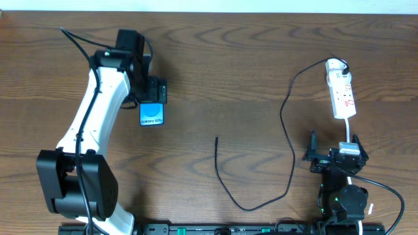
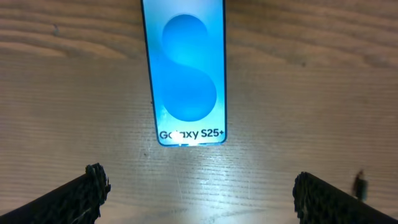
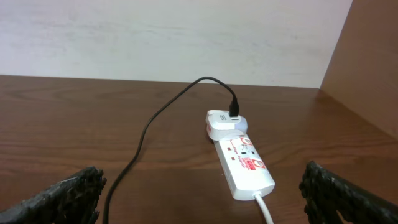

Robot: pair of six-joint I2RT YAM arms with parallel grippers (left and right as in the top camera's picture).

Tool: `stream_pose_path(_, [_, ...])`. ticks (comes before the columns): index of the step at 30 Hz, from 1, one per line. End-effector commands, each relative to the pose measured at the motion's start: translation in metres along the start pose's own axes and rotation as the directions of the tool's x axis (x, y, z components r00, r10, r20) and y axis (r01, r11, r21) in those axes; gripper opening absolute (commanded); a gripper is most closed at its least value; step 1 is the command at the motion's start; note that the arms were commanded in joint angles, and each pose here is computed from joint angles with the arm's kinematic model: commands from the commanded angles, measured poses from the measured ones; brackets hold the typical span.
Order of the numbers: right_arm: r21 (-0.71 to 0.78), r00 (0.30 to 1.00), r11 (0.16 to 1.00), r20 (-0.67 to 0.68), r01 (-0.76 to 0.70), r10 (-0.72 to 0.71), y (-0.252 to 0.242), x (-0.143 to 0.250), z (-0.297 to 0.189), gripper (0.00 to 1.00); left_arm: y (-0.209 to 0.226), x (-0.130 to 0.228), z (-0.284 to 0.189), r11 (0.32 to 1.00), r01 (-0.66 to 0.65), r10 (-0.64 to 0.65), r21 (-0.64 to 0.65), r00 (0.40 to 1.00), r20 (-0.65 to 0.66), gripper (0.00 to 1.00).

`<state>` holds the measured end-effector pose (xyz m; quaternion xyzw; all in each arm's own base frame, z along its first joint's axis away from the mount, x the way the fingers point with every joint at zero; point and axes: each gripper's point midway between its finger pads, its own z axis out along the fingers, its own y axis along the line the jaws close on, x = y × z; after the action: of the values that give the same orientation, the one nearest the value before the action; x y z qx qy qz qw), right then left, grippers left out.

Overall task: Plug charger to phone and switch on socket
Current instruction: 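Lower the left gripper onto the phone's near edge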

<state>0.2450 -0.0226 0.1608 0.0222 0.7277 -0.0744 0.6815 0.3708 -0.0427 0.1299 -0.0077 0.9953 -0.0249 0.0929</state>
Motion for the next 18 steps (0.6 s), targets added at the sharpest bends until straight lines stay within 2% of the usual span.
stream_pose_path(1, [0.006, 1.0, 1.0, 0.002, -0.012, 0.012, -0.001, 0.0, 0.0, 0.99, -0.005, -0.015, -0.004, 1.0, 0.009, -0.009, 0.01, 1.0, 0.001, 0.97])
stream_pose_path(8, [0.006, 1.0, 1.0, 0.002, -0.012, 0.012, -0.001, 0.0, 0.0, 0.99, -0.007, -0.034, 0.006, 0.999, 0.038, -0.038, 0.005, 0.999, -0.034, 0.97])
stream_pose_path(18, [0.006, 1.0, 1.0, 0.002, -0.012, 0.012, -0.001, 0.0, 0.0, 0.99, -0.004, -0.032, 0.038, 0.999, 0.042, -0.043, -0.016, 0.994, -0.103, 0.97])
